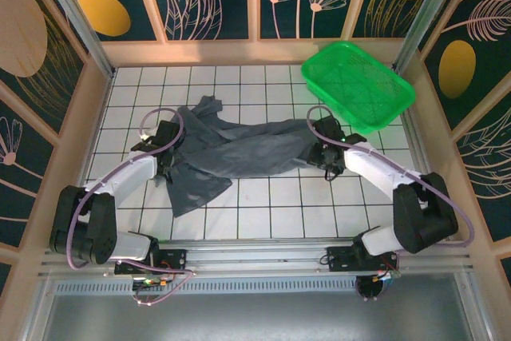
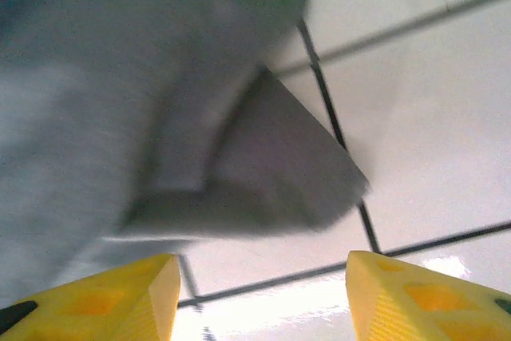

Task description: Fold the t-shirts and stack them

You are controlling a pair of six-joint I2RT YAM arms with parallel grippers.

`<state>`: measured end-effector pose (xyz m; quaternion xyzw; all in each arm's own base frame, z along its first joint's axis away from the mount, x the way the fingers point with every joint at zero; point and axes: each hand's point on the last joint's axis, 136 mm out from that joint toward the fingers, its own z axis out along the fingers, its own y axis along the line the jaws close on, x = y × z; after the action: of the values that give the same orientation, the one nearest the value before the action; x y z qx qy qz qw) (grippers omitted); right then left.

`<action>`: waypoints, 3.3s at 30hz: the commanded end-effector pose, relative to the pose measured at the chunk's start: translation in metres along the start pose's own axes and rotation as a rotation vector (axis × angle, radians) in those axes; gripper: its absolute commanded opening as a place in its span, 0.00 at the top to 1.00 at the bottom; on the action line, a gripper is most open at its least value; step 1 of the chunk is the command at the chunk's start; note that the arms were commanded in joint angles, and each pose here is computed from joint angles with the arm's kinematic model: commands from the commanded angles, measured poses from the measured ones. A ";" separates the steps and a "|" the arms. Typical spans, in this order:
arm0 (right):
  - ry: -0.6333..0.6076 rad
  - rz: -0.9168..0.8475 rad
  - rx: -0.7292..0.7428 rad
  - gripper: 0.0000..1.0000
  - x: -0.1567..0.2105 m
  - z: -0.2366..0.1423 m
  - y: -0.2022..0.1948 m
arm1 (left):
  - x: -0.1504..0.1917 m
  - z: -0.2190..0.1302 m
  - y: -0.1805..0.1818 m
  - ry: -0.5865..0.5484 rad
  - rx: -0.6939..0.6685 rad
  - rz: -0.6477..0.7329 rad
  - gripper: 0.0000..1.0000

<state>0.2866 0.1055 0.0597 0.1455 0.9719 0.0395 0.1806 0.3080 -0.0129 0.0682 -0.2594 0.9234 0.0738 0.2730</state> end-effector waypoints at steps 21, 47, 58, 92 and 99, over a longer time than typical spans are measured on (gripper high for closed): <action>-0.173 -0.073 -0.076 1.00 -0.072 0.005 0.038 | -0.032 -0.037 -0.042 -0.016 0.222 -0.073 1.00; -0.985 -0.067 -0.660 1.00 -0.206 -0.380 0.102 | -0.238 -0.368 -0.004 -0.851 0.792 -0.519 1.00; -1.180 -0.008 -0.736 1.00 -0.188 -0.465 0.061 | -0.252 -0.467 0.054 -1.079 0.869 -0.616 1.00; -0.043 -0.076 -0.550 0.48 -0.038 -0.048 0.206 | -0.080 -0.017 -0.019 0.143 0.370 -0.442 0.40; 0.204 -0.037 -0.398 0.52 0.052 0.013 0.175 | -0.031 0.010 -0.023 0.269 0.382 -0.433 0.49</action>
<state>0.3020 0.3014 0.0810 0.0356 0.9524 0.2651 0.1461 0.3340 -0.0060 0.0727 -0.4118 0.8771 -0.1591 0.1893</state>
